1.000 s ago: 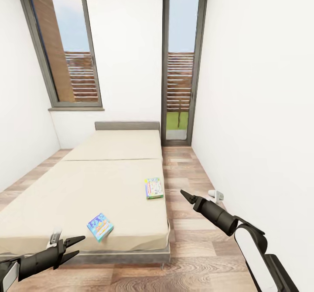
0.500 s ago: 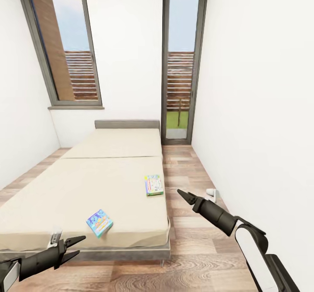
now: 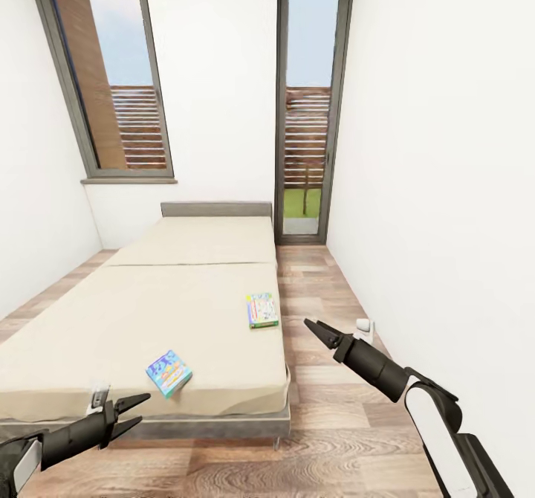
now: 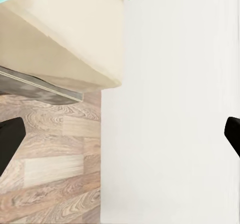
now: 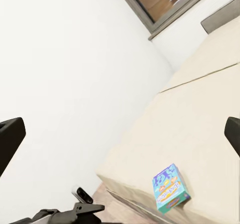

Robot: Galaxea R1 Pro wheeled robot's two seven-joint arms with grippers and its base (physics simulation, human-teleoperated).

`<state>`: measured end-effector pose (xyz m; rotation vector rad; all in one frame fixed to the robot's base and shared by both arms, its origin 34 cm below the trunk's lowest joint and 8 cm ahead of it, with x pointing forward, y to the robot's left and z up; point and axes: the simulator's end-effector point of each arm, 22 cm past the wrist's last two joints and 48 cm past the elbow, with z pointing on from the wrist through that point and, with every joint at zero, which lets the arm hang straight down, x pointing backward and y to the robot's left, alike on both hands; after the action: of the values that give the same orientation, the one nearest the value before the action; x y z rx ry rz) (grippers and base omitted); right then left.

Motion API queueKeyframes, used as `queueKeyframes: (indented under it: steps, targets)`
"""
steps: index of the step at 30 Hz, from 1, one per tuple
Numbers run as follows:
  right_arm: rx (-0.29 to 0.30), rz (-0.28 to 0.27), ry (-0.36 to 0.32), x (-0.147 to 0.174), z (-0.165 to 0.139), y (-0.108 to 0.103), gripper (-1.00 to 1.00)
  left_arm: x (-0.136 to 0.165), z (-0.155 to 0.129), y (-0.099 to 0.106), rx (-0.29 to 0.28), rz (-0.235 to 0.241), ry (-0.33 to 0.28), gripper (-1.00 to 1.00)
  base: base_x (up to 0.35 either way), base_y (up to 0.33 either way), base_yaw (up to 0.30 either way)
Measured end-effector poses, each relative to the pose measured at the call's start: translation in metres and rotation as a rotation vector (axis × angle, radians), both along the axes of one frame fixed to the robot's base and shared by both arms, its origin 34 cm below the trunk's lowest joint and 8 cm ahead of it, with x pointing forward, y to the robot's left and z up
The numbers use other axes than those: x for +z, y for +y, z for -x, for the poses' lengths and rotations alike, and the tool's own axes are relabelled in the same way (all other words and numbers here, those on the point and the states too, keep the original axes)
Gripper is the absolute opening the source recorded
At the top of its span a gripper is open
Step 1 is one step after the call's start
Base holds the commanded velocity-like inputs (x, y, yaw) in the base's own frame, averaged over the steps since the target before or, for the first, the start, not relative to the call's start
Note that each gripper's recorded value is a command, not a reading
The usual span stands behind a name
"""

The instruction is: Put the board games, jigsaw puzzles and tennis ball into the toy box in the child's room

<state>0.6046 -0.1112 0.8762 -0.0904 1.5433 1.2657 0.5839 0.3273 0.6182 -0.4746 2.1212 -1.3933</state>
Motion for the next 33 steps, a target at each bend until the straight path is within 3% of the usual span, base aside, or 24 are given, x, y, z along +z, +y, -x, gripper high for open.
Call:
queueKeyframes:
  steps: [4, 14, 27, 33]
  targets:
    - [-0.005, 0.001, -0.006, -0.008, 0.001, -0.002, 1.00, -0.002, -0.005, -0.013, 0.005, 0.036, -0.025, 1.00, 0.000, 0.000, 0.000]
    - [-0.007, 0.001, -0.009, -0.028, 0.004, -0.003, 1.00, -0.007, -0.005, -0.016, -0.002, 0.078, -0.066, 1.00, 0.000, 0.000, 0.000]
    - [-0.009, 0.003, -0.009, -0.056, 0.010, -0.003, 1.00, -0.024, 0.001, -0.011, -0.006, 0.097, -0.091, 1.00, 0.000, 0.000, 0.000]
    - [-0.009, 0.003, -0.009, -0.068, 0.012, -0.003, 1.00, -0.024, 0.006, -0.009, -0.018, 0.134, -0.124, 1.00, 0.000, 0.000, 0.000]
